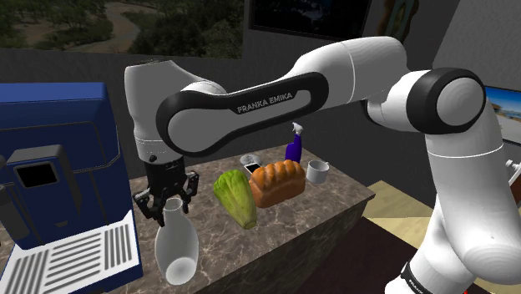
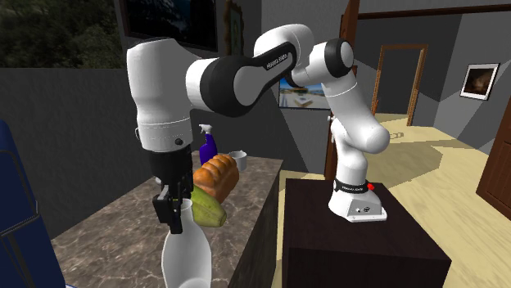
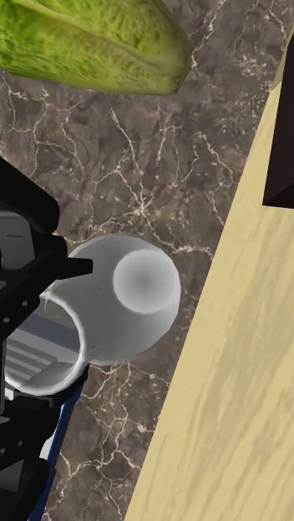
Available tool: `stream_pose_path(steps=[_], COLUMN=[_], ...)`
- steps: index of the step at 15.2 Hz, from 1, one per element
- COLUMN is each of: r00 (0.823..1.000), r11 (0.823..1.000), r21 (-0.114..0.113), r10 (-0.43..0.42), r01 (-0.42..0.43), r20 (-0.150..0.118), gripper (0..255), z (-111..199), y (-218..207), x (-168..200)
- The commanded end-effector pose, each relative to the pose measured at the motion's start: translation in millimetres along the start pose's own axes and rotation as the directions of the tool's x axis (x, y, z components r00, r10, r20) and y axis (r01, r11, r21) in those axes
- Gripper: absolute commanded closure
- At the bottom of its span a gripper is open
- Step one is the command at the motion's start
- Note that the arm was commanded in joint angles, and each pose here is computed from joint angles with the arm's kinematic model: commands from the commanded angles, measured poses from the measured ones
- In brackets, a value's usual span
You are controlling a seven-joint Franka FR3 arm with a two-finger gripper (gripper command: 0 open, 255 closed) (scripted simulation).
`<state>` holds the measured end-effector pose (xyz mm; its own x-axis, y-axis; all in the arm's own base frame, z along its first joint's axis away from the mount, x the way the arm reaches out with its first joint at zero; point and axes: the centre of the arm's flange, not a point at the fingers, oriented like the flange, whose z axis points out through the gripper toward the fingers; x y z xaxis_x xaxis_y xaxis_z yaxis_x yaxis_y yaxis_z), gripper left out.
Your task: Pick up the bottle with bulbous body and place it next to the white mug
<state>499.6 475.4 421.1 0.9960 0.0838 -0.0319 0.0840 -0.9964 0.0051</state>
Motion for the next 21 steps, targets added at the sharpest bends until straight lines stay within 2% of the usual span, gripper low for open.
stream_pose_path(steps=[1,6,21], r00=[1.000,1.000,1.000], r11=[1.000,1.000,1.000], r21=[-0.001,-0.001,-0.001], r10=[0.000,0.000,0.000], r01=[0.000,0.000,0.000], r20=[0.001,0.001,0.001], gripper=[255,255,255], z=[0.6,0.5,-78.6], y=[0.0,0.1,0.5], x=[0.0,0.0,-2.5])
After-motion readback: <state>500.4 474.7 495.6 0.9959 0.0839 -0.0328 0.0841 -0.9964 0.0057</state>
